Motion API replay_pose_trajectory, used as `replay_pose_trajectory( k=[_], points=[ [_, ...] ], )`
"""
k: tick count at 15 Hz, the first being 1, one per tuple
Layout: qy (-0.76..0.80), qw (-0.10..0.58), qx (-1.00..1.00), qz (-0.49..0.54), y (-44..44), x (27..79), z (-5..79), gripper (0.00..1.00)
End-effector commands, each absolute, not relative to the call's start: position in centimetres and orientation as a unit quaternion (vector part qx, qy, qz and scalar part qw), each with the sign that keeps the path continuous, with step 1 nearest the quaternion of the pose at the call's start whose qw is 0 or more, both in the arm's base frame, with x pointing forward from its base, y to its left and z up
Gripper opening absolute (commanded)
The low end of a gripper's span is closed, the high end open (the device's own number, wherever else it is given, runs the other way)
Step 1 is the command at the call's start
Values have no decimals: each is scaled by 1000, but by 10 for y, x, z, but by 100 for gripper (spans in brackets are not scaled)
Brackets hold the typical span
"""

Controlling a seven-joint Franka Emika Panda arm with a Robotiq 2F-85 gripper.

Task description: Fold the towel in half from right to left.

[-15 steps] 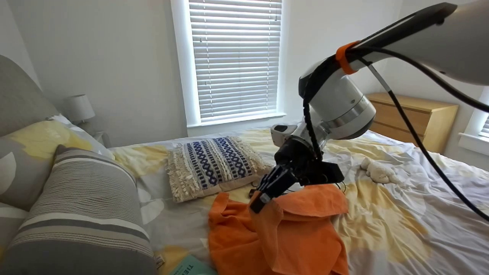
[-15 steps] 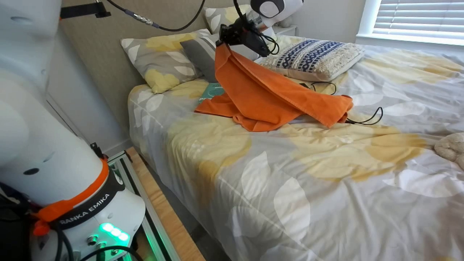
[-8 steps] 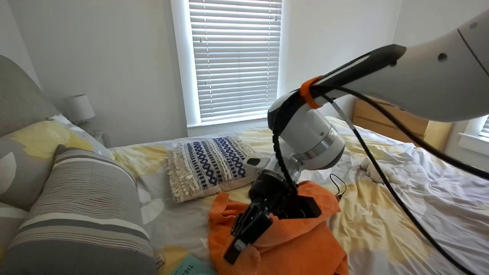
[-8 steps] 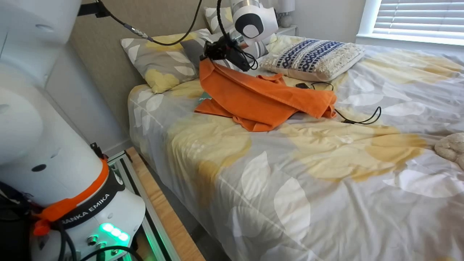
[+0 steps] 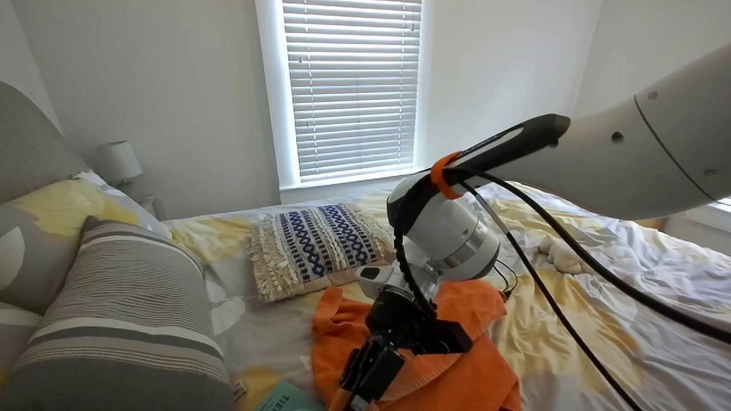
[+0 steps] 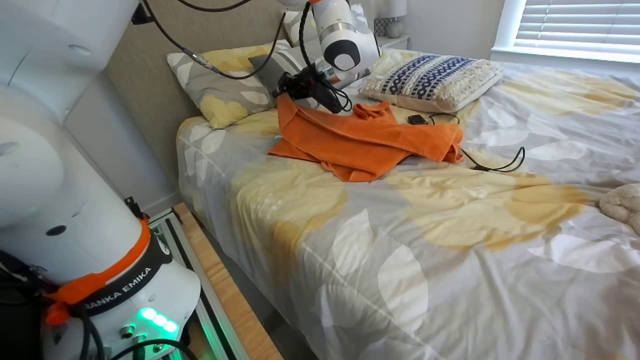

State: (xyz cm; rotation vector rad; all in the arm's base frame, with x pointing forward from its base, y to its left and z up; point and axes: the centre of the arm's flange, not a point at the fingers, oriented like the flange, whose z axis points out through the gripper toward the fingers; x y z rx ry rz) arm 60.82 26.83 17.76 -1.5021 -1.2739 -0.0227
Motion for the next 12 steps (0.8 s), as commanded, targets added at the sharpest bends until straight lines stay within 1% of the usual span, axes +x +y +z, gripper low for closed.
replay_pose_trajectory(
  k=[1,5,6,12],
  points=[
    [-509,547,-664,24,267,610,180,64],
    [-447,517,-725,79,261,607,171,95],
    [-434,507,-739,92,260,605,169,99],
    [-391,432,-790,188,282,588,161,100]
  ],
)
